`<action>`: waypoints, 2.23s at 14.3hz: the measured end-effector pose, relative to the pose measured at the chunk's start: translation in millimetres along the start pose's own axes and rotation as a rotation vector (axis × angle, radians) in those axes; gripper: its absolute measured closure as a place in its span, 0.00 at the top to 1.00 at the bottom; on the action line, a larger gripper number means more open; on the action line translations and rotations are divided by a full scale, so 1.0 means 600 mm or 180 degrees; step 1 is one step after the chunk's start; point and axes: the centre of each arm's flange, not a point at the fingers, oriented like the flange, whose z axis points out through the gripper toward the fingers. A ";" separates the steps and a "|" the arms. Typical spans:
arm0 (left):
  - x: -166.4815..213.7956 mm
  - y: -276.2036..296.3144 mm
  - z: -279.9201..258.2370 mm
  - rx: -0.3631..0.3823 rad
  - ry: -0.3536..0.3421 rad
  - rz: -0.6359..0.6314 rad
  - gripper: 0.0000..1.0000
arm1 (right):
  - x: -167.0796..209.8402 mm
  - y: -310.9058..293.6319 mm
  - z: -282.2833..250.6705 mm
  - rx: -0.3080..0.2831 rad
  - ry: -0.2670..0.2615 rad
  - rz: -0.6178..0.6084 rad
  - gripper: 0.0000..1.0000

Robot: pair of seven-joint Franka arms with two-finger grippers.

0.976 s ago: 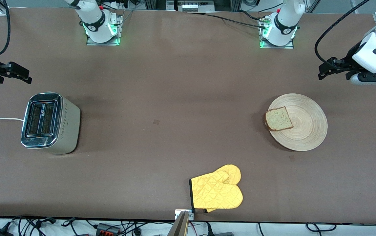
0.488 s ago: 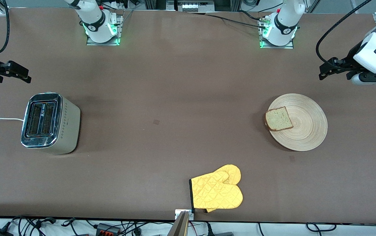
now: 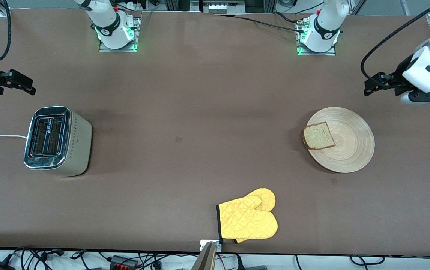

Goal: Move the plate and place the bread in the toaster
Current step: 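Lower the left gripper beside the wooden plate rim, then grip the plate rim with the left gripper while the right gripper nears the toaster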

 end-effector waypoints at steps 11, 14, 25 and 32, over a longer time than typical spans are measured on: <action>0.092 -0.322 0.221 -0.1043 -0.0577 -0.0139 1.00 | -0.001 0.008 0.001 0.0002 -0.0005 0.0028 1.00; 0.097 -0.388 0.328 -0.1500 -0.0674 0.0048 1.00 | -0.001 0.012 0.002 0.0003 -0.0008 0.0042 1.00; 0.140 -0.467 0.579 -0.2113 -0.0606 0.0300 1.00 | -0.001 0.010 0.006 0.0004 -0.0026 0.0035 1.00; 0.130 -0.479 0.628 -0.2204 -0.0641 0.0372 0.99 | -0.003 0.012 0.003 0.0005 -0.0016 0.0042 1.00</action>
